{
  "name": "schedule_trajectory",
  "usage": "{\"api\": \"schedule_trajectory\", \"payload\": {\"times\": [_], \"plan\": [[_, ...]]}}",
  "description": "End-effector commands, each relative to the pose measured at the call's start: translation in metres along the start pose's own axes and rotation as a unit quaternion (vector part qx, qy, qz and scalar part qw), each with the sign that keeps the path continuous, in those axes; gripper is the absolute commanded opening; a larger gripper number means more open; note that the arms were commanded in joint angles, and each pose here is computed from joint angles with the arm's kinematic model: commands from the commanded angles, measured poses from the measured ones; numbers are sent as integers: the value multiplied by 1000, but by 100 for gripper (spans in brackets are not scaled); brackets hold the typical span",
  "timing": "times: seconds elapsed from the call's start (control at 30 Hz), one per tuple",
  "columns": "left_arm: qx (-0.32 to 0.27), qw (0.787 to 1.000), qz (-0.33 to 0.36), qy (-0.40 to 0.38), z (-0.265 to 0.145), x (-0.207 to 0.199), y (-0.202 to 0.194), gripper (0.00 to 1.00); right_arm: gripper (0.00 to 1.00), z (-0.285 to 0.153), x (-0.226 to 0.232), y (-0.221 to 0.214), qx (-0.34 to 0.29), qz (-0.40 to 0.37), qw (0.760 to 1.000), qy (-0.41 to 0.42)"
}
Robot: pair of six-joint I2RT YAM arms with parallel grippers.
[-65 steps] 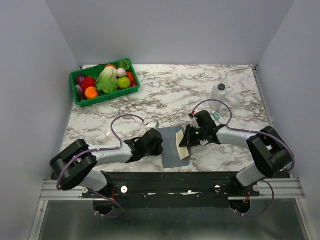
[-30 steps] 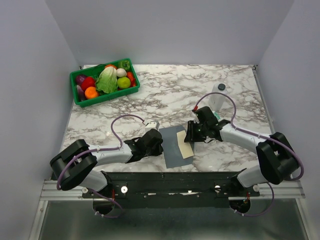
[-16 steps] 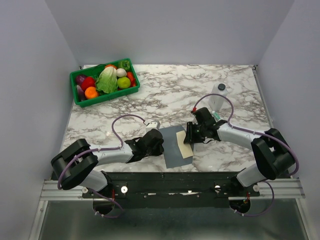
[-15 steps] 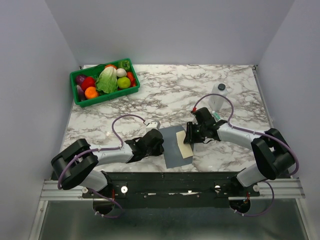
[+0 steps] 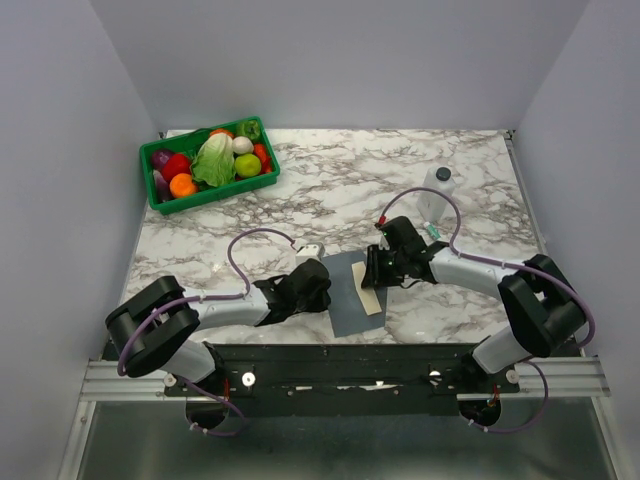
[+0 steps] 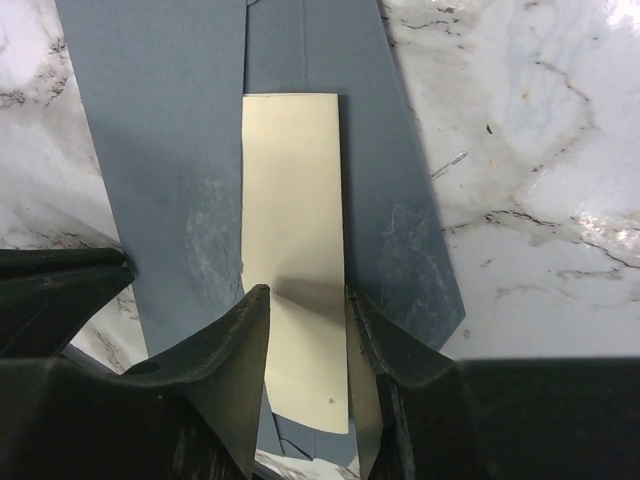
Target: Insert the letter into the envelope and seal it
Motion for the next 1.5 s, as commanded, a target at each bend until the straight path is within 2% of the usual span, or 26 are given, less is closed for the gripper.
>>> {"api": "schedule_trajectory", "payload": {"times": [0.0,0.7,0.93,1.13,1.2,1.27,1.47], "plan": [[22,999,8,37,3,14,-14,21,43,6,5,-7,21,0,1000,5],[23,999,13,33,3,7,-19,21,43,10,22,-8,33,-7,999,15],[10,998,17,57,-3,16,-15,22,45,-8,15,0,14,-25,999,-32],[-14,997,22,75,-14,21,-8,34,52,-37,15,17,-31,-53,996,-62],[-21,996,23,78,-19,21,-5,41,56,-48,15,19,-44,-61,995,-69],[-32,996,23,76,-23,19,0,45,57,-57,9,23,-61,-62,991,-101],[-52,996,25,73,-35,17,8,55,60,-92,-13,32,-138,-21,979,-147]]}}
Point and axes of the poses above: each gripper's point midway between its finger pads, its own z axis out along the fingers, its own x axis along the line the jaws close on, y = z × x, the point moved 7 cm from there along -z, back along the fingers, and after that the axes turned 13 degrees about -z, right-handed, at the moved point
